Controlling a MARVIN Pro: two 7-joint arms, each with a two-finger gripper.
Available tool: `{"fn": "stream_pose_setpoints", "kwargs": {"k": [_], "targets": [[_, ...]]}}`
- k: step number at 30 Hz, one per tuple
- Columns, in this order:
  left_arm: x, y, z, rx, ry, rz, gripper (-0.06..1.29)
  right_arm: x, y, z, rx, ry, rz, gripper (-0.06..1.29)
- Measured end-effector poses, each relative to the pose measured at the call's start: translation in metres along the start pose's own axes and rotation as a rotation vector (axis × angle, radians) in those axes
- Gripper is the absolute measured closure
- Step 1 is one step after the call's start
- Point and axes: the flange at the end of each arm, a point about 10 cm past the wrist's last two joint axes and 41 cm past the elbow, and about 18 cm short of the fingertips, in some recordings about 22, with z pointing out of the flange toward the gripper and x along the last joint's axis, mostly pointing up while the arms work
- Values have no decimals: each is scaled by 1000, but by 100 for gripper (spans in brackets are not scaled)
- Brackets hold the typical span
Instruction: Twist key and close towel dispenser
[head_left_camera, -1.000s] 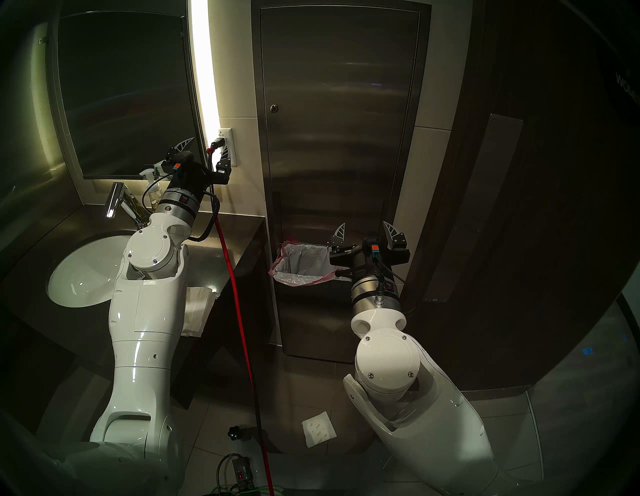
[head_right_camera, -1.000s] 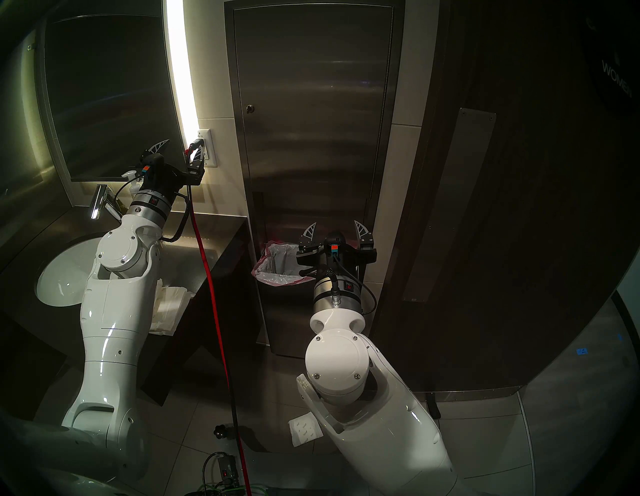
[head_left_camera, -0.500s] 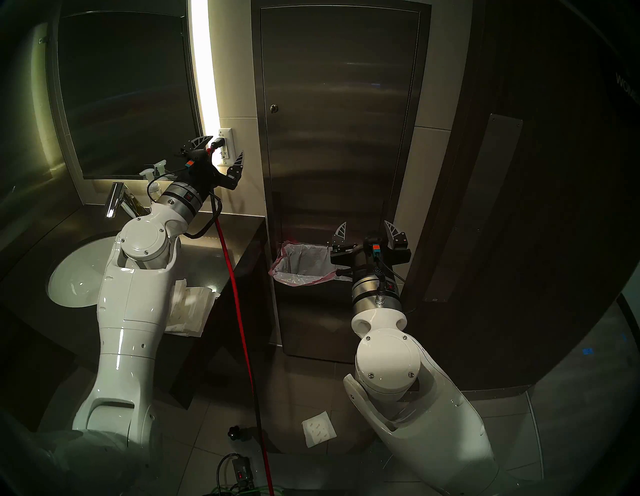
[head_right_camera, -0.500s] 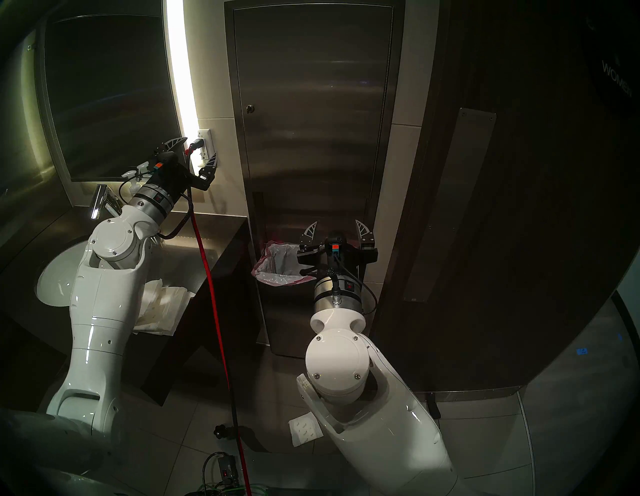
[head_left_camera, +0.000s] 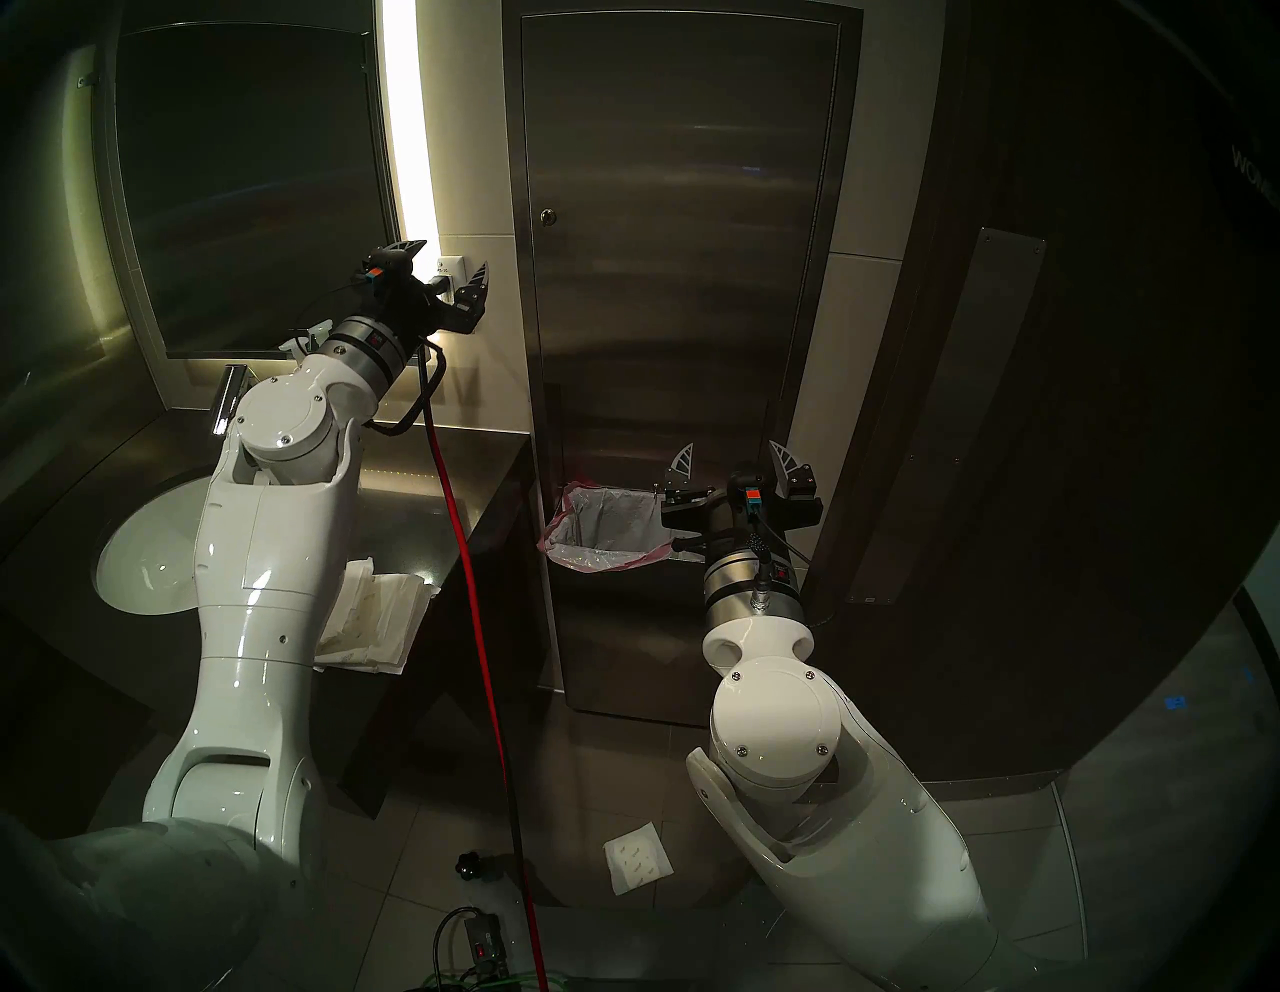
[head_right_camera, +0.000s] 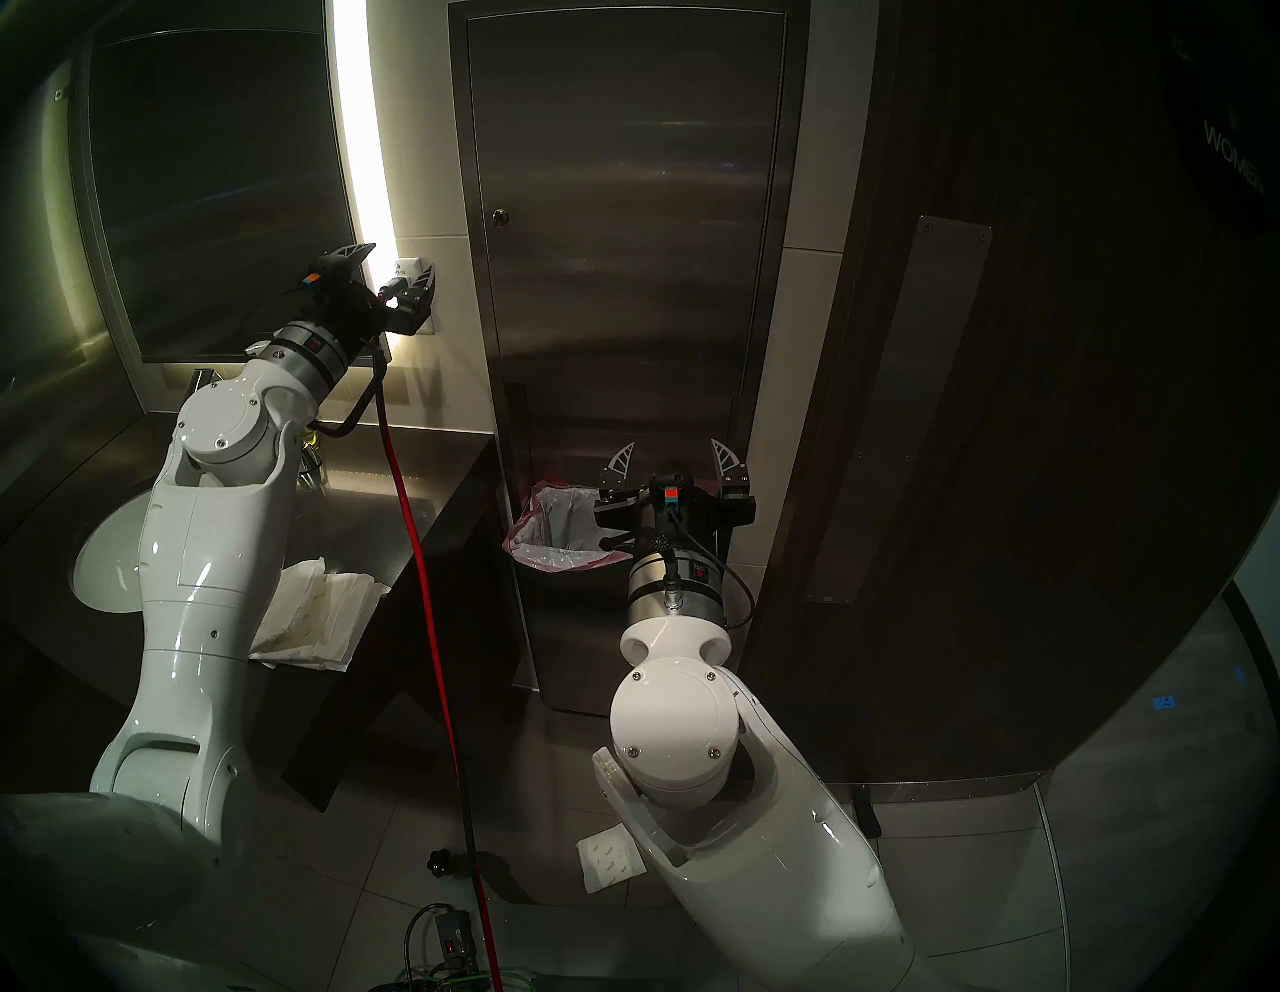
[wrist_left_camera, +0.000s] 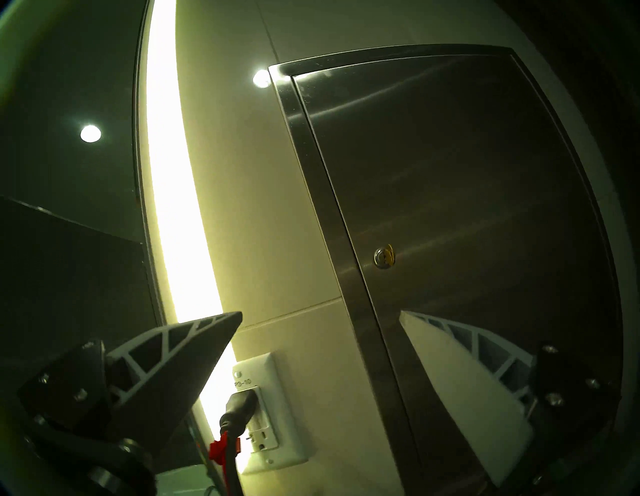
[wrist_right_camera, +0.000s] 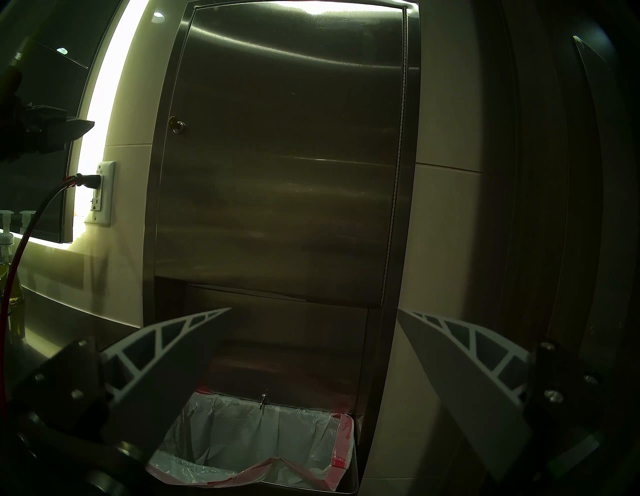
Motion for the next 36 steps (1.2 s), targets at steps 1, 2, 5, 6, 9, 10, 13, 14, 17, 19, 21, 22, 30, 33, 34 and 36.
{"fn": "stream_pose_setpoints", "kwargs": {"k": [1, 2, 5, 6, 9, 10, 13, 14, 17, 19, 21, 22, 30, 33, 34, 36], "targets": [[1, 2, 3, -2, -4, -15, 0, 0, 0, 0, 0, 0, 0, -1], [2, 6, 8, -7, -9, -38, 0, 0, 0, 0, 0, 0, 0, -1], [4, 15, 17, -20, -17, -85, 0, 0, 0, 0, -1, 0, 1, -1], [5, 17, 20, -25, -19, -99, 0, 0, 0, 0, -1, 0, 1, -1], [7, 24, 28, -39, -23, -133, 0, 0, 0, 0, -1, 1, 1, -1], [8, 26, 30, -42, -24, -141, 0, 0, 0, 0, -1, 1, 1, -1], [13, 30, 38, -54, -21, -164, 0, 0, 0, 0, -1, 1, 1, -1], [14, 31, 40, -56, -21, -169, 0, 0, 0, 0, -1, 1, 1, -1], [20, 35, 48, -70, -17, -188, 0, 0, 0, 0, -1, 1, 1, -1], [23, 37, 53, -82, -13, -200, 0, 0, 0, 0, -2, 1, 1, -1], [23, 38, 57, -95, -11, -208, 0, 0, 0, 0, -2, 1, 1, -1], [23, 38, 59, -99, -10, -210, 0, 0, 0, 0, -2, 1, 2, -1], [17, 41, 77, -138, -2, -236, 0, 0, 0, 0, -1, 2, 2, -1], [10, 43, 84, -148, -7, -245, 0, 0, 0, 0, -1, 2, 2, -1], [6, 43, 87, -151, -9, -250, 0, 0, 0, 0, -1, 2, 2, -1], [4, 43, 90, -154, -11, -255, 0, 0, 0, 0, -1, 2, 2, -1]]}}
